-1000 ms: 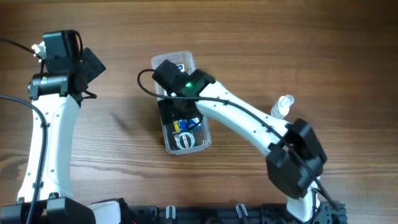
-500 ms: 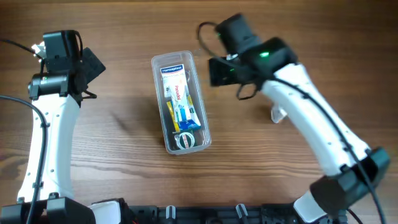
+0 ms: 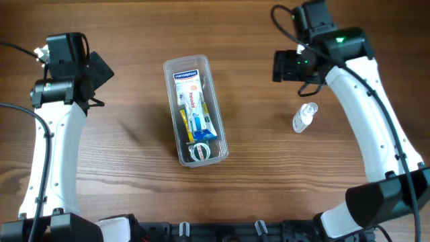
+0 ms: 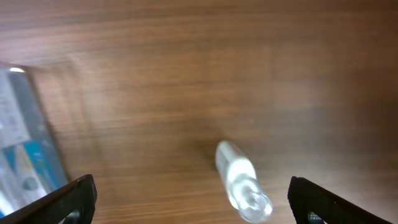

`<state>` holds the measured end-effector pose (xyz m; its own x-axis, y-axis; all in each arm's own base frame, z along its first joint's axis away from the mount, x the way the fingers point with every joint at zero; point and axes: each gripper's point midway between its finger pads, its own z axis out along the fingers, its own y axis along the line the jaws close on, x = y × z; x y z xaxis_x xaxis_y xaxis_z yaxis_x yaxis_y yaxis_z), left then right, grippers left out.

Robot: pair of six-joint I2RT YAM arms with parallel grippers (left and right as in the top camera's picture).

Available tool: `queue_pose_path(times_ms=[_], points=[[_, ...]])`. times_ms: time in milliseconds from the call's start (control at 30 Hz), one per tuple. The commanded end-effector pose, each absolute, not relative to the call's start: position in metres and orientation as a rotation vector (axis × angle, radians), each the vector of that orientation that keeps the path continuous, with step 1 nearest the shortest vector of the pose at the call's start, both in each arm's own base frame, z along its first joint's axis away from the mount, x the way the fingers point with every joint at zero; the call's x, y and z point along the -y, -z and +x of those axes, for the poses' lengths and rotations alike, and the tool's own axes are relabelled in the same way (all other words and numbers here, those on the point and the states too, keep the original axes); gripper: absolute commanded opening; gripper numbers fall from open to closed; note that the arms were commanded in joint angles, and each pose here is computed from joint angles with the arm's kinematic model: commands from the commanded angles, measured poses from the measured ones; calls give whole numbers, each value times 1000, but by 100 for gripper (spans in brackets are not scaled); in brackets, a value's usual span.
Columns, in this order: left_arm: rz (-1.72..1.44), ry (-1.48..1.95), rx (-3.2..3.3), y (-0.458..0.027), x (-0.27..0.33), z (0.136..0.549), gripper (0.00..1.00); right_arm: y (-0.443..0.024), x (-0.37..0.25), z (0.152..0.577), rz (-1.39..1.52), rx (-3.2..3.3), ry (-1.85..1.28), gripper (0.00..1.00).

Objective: Pack container
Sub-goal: 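Open right gripper and withdraw it toward the clear bottle, then lower right gripper and grasp the small clear plastic bottle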

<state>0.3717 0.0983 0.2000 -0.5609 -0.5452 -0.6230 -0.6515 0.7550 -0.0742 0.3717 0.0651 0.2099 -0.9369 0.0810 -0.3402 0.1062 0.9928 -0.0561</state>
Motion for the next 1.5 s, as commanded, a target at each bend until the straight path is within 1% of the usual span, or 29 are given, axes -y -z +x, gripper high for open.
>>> queue_pose_path(times_ms=[0,133,400,600,700,833,1033,1067,1133,1200,1233,1467], points=[[-899,-221,-2281,-209,-102,373,100,-201,-45,364,228,-2826,147,99],[-900,-221,-2282,-209,-102,372,100,-177,-36,350,285,-2894,176,98],[-899,-221,-2282,-209,-102,373,100,-145,-27,340,427,-2930,197,99],[-900,-221,-2282,-209,-102,372,100,-114,-30,332,427,-2967,175,99],[-899,-221,-2282,-209,-102,373,100,-107,-30,329,428,-2976,174,97],[-899,-221,-2282,-209,-102,373,100,-104,-30,330,426,-2973,173,91],[-899,-221,-2282,-209,-102,373,100,-96,-30,328,392,-2983,177,89],[-899,-221,-2282,-209,-102,373,100,-96,-30,328,383,-2985,178,88],[-899,-221,-2282,-209,-102,373,100,-96,-30,328,369,-2987,179,82],[-899,-221,-2281,-209,-102,372,100,-96,-30,328,351,-2990,180,71],[-899,-221,-2282,-209,-102,373,100,-96,-30,327,351,-2991,180,69],[-900,-221,-2282,-209,-102,372,100,-96,-26,327,367,-2993,184,66]])
